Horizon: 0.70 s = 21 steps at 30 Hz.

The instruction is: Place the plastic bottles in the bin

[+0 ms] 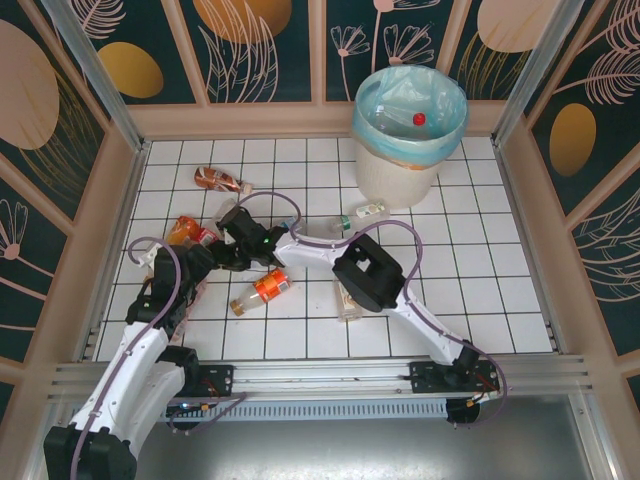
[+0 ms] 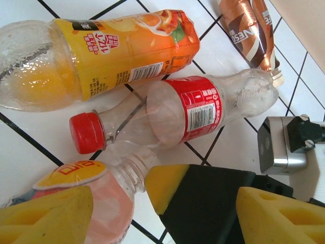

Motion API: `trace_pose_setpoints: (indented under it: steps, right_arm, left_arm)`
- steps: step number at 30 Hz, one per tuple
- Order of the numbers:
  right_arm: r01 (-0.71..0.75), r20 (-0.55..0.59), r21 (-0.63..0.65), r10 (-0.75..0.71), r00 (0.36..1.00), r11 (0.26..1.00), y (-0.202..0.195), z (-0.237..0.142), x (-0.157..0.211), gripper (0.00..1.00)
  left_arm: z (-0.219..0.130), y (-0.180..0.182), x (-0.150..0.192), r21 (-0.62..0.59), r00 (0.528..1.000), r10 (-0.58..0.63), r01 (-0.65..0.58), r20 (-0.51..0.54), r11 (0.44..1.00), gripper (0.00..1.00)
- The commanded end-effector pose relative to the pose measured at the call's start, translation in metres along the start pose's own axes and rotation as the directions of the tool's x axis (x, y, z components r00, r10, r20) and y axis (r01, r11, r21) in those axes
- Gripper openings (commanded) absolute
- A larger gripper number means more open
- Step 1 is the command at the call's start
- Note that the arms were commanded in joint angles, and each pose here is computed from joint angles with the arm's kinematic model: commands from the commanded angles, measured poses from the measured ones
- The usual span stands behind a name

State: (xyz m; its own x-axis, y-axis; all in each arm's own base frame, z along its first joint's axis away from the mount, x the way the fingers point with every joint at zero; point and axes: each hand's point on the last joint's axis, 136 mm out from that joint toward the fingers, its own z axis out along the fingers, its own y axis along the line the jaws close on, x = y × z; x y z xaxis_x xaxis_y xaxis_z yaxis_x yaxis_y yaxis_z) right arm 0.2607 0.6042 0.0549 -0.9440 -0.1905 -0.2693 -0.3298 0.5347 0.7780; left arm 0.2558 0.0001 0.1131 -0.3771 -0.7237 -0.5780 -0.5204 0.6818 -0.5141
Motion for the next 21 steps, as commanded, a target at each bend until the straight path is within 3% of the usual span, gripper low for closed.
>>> trace_pose_setpoints:
  steps: [1,21]
  right_arm:
    - [-0.006,-0.007,-0.066,0.006,1.0,0.998,0.012,0.007,-0.002,0.54]
    - [-0.09,-0.055,-0.23,0.08,0.995,0.969,0.02,0.008,0.012,0.54]
  left_arm:
    - [0.0,-0.002,-0.004,0.02,1.0,-0.014,0.013,0.024,1.0,0.75]
    - [0.006,0.012,0.005,-0.017,1.0,0.001,-0.001,0.014,1.0,0.75]
